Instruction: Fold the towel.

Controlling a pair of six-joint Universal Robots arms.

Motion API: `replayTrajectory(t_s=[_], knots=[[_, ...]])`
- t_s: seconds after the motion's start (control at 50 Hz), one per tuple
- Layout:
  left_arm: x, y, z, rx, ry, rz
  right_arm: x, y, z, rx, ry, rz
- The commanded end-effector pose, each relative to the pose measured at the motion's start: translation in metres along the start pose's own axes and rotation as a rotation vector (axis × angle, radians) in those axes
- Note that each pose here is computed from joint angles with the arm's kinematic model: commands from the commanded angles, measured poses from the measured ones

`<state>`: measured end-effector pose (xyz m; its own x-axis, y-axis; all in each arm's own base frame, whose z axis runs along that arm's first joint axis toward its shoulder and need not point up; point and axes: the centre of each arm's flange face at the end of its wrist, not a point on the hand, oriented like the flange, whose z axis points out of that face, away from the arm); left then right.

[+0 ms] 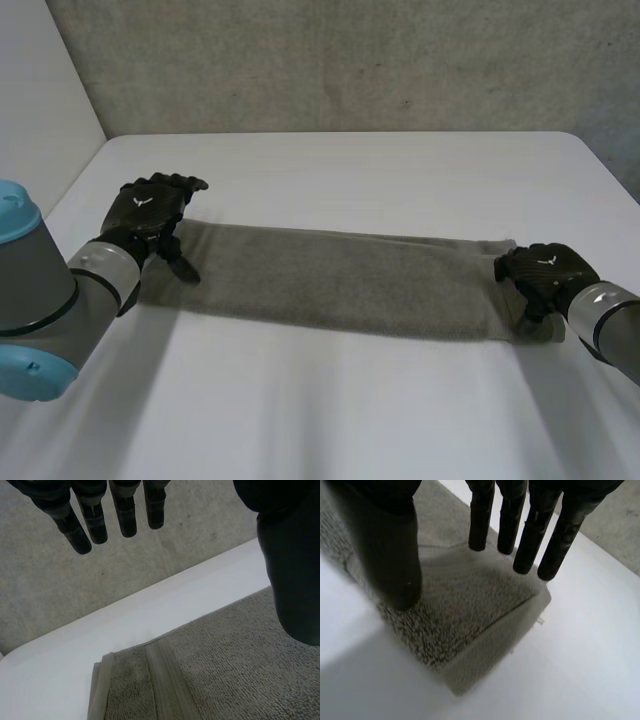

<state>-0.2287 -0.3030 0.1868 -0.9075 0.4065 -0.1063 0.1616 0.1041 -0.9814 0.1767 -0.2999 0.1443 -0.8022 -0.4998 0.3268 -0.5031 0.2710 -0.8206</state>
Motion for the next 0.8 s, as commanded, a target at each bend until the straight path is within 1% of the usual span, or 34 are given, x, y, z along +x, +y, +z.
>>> replayTrajectory(t_s=[0.02,0.28,0.38,0.42,0.44,0.46,0.48,0.52,0.54,0.58,0.6,0.64,0.66,0.68,0.7,0.74,0.76,0.8], knots=[[-0.005,0.002,0.001,-0.003,-0.015,-0.006,0.002,0.011,0.008,-0.033,0.003,0.005],[-0.006,0.002,0.001,-0.003,-0.016,-0.004,0.008,0.014,0.01,-0.05,0.024,0.01],[-0.006,0.003,0.001,-0.005,-0.016,-0.006,0.025,0.013,0.01,-0.05,0.066,0.018],[-0.006,0.002,0.001,-0.002,-0.017,-0.006,0.041,0.013,0.007,-0.062,0.103,0.011],[-0.006,0.002,0.001,-0.002,-0.017,-0.006,0.041,0.013,0.007,-0.063,0.103,0.011],[-0.007,0.002,0.001,-0.003,-0.018,-0.006,0.054,0.014,0.003,-0.083,0.128,0.001],[-0.007,0.002,0.001,-0.003,-0.018,-0.006,0.054,0.014,0.003,-0.083,0.128,0.0],[-0.007,0.001,0.001,-0.002,-0.02,-0.006,0.086,0.023,-0.006,-0.155,0.186,-0.033],[-0.007,0.001,0.001,-0.002,-0.02,-0.006,0.086,0.023,-0.006,-0.156,0.187,-0.033],[-0.006,0.0,0.001,0.001,-0.018,-0.005,0.124,0.034,-0.015,-0.223,0.252,-0.081],[-0.006,0.0,0.001,0.001,-0.018,-0.005,0.124,0.034,-0.015,-0.223,0.252,-0.081],[-0.006,0.0,0.001,0.002,-0.019,-0.005,0.16,0.037,-0.023,-0.26,0.326,-0.118],[-0.006,0.0,0.001,0.003,-0.019,-0.005,0.16,0.037,-0.023,-0.26,0.326,-0.118],[-0.007,-0.002,0.001,0.007,-0.019,-0.004,0.172,0.034,-0.026,-0.265,0.353,-0.129],[-0.007,-0.002,0.001,0.007,-0.019,-0.004,0.172,0.034,-0.026,-0.265,0.353,-0.13],[-0.007,-0.005,0.0,0.016,-0.02,-0.003,0.184,0.016,-0.03,-0.228,0.382,-0.135],[-0.007,-0.005,0.0,0.016,-0.02,-0.003,0.184,0.015,-0.031,-0.228,0.382,-0.135],[-0.007,-0.007,-0.001,0.024,-0.021,-0.002,0.183,-0.01,-0.03,-0.152,0.396,-0.122]])
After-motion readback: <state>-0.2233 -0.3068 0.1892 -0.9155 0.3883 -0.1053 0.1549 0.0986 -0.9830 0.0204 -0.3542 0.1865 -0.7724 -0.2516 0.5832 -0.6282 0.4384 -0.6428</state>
